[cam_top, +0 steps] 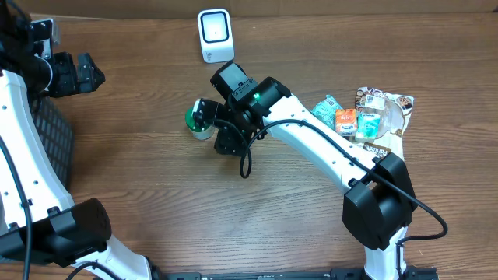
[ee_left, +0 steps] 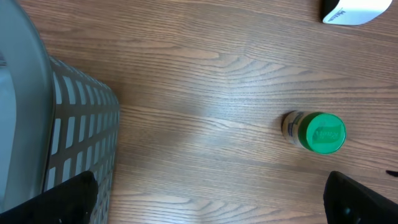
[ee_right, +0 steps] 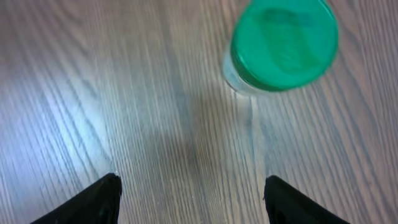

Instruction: Scan the item barcode

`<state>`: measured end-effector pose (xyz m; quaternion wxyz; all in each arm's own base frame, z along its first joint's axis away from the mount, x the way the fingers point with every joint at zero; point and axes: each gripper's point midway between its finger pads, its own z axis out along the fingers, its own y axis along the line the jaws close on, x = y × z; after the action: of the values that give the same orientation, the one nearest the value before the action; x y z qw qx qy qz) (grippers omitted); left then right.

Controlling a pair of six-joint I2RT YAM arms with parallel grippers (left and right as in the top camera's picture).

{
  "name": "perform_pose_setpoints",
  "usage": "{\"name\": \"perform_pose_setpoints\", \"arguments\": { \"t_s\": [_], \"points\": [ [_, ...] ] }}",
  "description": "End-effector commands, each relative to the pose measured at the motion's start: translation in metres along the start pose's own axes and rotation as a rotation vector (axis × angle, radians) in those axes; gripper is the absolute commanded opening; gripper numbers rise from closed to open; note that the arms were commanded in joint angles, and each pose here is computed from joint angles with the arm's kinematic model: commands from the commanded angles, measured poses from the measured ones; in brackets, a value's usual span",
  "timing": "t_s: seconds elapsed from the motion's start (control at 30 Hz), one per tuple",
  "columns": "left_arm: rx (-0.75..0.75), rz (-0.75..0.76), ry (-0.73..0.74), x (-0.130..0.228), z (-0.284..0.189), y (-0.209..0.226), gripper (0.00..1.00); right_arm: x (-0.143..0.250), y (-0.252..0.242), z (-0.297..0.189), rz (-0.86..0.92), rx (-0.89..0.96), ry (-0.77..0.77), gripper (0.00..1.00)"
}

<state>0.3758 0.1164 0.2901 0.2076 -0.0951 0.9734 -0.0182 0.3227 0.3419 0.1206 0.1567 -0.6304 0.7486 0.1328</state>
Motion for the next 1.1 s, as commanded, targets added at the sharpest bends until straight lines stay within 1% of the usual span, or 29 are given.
{"name": "perform_pose_setpoints", "arguments": {
  "t_s": [0.0, 0.03, 0.07, 0.1, 0.13, 0.17, 0.2, 0.23, 0.33, 0.37, 0.4, 0.47, 0.53, 0.57, 0.83, 0.97, 1.07],
  "points": [
    [-0.002, 0.027, -0.029, -0.003, -0.009, -0.003, 1.0, -0.006, 0.006, -0.001, -0.132, -0.036, -0.04, 0.72],
    [-0.002, 0.027, -0.029, -0.003, -0.009, -0.003, 1.0, -0.009, 0.003, -0.001, -0.136, -0.024, -0.053, 0.76],
    [-0.002, 0.027, -0.029, -0.003, -0.009, -0.003, 1.0, -0.015, -0.002, -0.001, -0.132, -0.005, -0.076, 0.98],
    [-0.002, 0.027, -0.029, -0.003, -0.009, -0.003, 1.0, -0.024, -0.01, -0.002, -0.078, 0.03, -0.109, 1.0],
    [-0.002, 0.027, -0.029, -0.003, -0.009, -0.003, 1.0, -0.034, -0.02, -0.004, -0.006, 0.069, -0.147, 1.0],
    [-0.002, 0.027, -0.029, -0.003, -0.009, -0.003, 1.0, -0.049, -0.035, -0.008, 0.126, 0.121, -0.215, 1.0],
    [-0.002, 0.027, -0.029, -0.003, -0.009, -0.003, 0.99, -0.056, -0.042, -0.011, 0.197, 0.147, -0.249, 1.0],
    [-0.002, 0.027, -0.029, -0.003, -0.009, -0.003, 1.0, -0.065, -0.059, -0.015, 0.343, 0.204, -0.305, 1.0],
    [-0.002, 0.027, -0.029, -0.003, -0.009, -0.003, 1.0, -0.073, -0.086, -0.014, 0.621, 0.272, -0.394, 1.0],
    [-0.002, 0.027, -0.029, -0.003, -0.009, -0.003, 1.0, -0.073, -0.09, -0.009, 0.701, 0.274, -0.41, 1.0],
    [-0.002, 0.027, -0.029, -0.003, -0.009, -0.003, 1.0, -0.071, -0.096, 0.002, 0.89, 0.25, -0.433, 1.0],
    [-0.002, 0.027, -0.029, -0.003, -0.009, -0.003, 1.0, -0.064, -0.096, 0.019, 1.11, 0.209, -0.432, 1.0],
    [-0.002, 0.026, -0.029, -0.003, -0.009, -0.002, 0.99, -0.057, -0.092, 0.036, 1.268, 0.176, -0.411, 1.0],
    [-0.003, 0.025, -0.029, -0.003, -0.009, -0.002, 1.0, -0.056, -0.089, 0.047, 1.303, 0.166, -0.397, 1.0],
    [-0.003, 0.025, -0.029, -0.003, -0.009, -0.002, 1.0, -0.063, -0.087, 0.064, 1.278, 0.154, -0.408, 1.0],
    [-0.003, 0.025, -0.029, -0.003, -0.009, -0.002, 1.0, -0.064, -0.094, 0.08, 1.269, 0.157, -0.43, 0.96],
    [-0.003, 0.025, -0.029, -0.003, -0.009, -0.002, 1.0, -0.067, -0.093, 0.088, 1.262, 0.153, -0.44, 0.96]
  ]
}}
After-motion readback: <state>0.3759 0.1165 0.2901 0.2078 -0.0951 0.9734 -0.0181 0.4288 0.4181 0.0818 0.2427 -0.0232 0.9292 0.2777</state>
